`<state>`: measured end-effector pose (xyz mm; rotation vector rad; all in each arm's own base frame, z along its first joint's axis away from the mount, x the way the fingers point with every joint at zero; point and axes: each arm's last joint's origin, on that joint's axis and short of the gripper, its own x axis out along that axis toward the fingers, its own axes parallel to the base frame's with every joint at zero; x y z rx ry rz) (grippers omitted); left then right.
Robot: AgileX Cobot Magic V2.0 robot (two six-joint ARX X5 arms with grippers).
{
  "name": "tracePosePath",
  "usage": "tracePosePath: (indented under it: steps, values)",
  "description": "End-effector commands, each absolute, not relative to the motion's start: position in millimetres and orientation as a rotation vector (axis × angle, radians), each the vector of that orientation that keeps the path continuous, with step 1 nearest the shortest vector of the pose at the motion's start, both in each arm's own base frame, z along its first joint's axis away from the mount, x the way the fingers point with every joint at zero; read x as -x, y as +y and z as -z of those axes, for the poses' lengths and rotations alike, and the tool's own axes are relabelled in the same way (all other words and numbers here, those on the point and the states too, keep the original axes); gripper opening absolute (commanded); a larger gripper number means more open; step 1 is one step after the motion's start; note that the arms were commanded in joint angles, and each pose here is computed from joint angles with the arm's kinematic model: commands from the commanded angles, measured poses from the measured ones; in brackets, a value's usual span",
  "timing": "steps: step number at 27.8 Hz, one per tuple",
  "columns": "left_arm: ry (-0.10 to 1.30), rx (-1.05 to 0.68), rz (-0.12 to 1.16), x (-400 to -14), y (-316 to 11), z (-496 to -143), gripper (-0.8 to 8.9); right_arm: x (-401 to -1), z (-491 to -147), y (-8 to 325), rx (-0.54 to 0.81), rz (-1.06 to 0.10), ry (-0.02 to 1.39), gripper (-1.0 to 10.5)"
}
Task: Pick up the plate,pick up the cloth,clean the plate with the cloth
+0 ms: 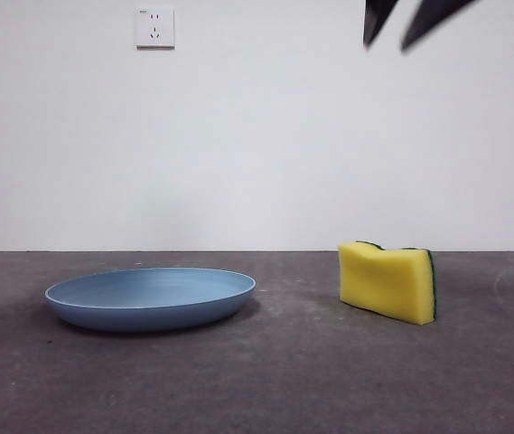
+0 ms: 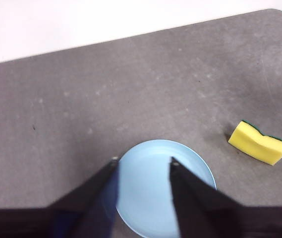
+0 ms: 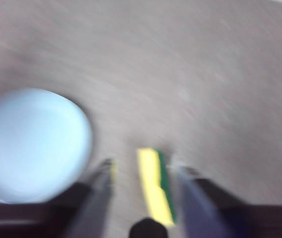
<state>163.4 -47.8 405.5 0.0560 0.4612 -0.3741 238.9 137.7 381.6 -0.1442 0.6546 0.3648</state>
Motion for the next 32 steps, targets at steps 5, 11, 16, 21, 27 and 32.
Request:
tracePosePath:
  steps: [5,11,16,21,27,32]
  values:
    - [0.253,-0.05,0.362,-141,-41,-395,-0.09,-202,-370,116,0.104,-0.375,0.51,-0.1]
    - [0.206,0.034,0.288,-127,-36,-340,-0.09,-174,-316,99,0.043,-0.367,0.471,-0.1]
    - [0.136,0.045,0.29,-119,-33,-307,-0.09,-155,-294,89,0.013,-0.38,0.396,-0.1]
    - [0.189,0.037,0.289,-118,-33,-295,-0.06,-151,-291,86,0.016,-0.373,0.408,0.0]
    - [0.252,0.029,0.286,-123,-35,-289,-0.02,-151,-291,86,0.018,-0.375,0.411,0.0]
    - [0.287,0.025,0.284,-128,-36,-285,-0.02,-151,-291,86,0.018,-0.375,0.412,0.0]
